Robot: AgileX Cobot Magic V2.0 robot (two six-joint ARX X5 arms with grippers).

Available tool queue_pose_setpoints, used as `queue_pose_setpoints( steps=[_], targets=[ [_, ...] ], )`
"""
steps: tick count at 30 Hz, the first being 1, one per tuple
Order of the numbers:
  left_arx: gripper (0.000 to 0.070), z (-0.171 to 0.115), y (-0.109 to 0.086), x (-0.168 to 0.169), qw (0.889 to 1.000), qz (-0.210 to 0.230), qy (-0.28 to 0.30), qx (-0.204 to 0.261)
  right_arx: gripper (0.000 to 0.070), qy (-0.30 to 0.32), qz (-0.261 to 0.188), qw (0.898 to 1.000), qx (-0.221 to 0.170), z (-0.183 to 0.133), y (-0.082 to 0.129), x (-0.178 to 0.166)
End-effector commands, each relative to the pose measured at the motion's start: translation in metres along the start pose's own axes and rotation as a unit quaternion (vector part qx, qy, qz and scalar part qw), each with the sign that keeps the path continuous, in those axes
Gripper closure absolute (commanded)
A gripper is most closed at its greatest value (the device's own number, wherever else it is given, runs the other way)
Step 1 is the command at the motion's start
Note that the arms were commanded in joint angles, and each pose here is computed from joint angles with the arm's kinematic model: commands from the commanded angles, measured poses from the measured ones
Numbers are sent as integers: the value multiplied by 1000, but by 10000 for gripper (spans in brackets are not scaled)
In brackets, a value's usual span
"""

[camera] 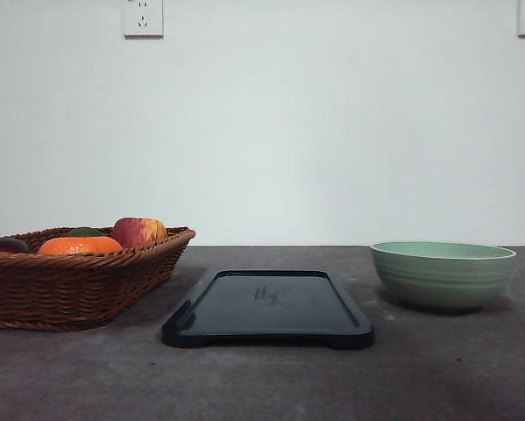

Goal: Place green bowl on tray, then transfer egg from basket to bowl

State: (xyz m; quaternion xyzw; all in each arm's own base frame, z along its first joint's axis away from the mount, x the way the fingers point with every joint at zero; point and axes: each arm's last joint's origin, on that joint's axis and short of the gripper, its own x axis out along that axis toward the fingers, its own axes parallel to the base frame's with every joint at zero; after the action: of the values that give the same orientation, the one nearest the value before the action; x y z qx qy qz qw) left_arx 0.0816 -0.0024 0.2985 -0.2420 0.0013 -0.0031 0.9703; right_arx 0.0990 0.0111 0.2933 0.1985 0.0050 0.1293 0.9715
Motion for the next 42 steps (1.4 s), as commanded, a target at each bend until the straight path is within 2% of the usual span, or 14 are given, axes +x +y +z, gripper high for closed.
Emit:
queue_pose_setpoints(
  steps=[1,6,10,15,18,21,25,26,27,30,32,37,42],
  targets=[
    [699,9,-6,4,1000,-7,13,27,694,12,2,999,-32,10,4,6],
    [699,26,-18,21,995,-14,81,63,694,58,-6,995,-76,29,8,22],
    [699,37,-26,37,987,-18,138,86,694,112,8,989,-100,34,9,37],
    [699,46,-33,57,969,-37,206,131,694,186,58,975,-102,30,7,56],
    [700,48,-36,67,956,-57,238,161,694,229,65,965,-106,24,4,64],
    [700,47,-39,75,947,-68,254,186,694,256,69,957,-118,18,3,69],
    [691,48,-41,78,945,-80,246,200,692,263,76,952,-138,16,3,69],
    [662,48,-41,78,946,-81,243,199,675,262,76,952,-140,16,3,70],
    [627,48,-42,78,946,-82,242,200,624,262,74,952,-141,16,3,70],
    [473,48,-42,78,946,-81,243,199,374,263,69,952,-141,15,3,69],
    [389,48,-42,78,946,-82,243,200,288,263,69,952,-141,15,3,69],
    [343,48,-42,78,946,-83,242,200,287,264,68,953,-136,15,3,69],
    [342,48,-42,79,946,-82,243,200,288,264,51,956,-115,16,2,70]
  ],
)
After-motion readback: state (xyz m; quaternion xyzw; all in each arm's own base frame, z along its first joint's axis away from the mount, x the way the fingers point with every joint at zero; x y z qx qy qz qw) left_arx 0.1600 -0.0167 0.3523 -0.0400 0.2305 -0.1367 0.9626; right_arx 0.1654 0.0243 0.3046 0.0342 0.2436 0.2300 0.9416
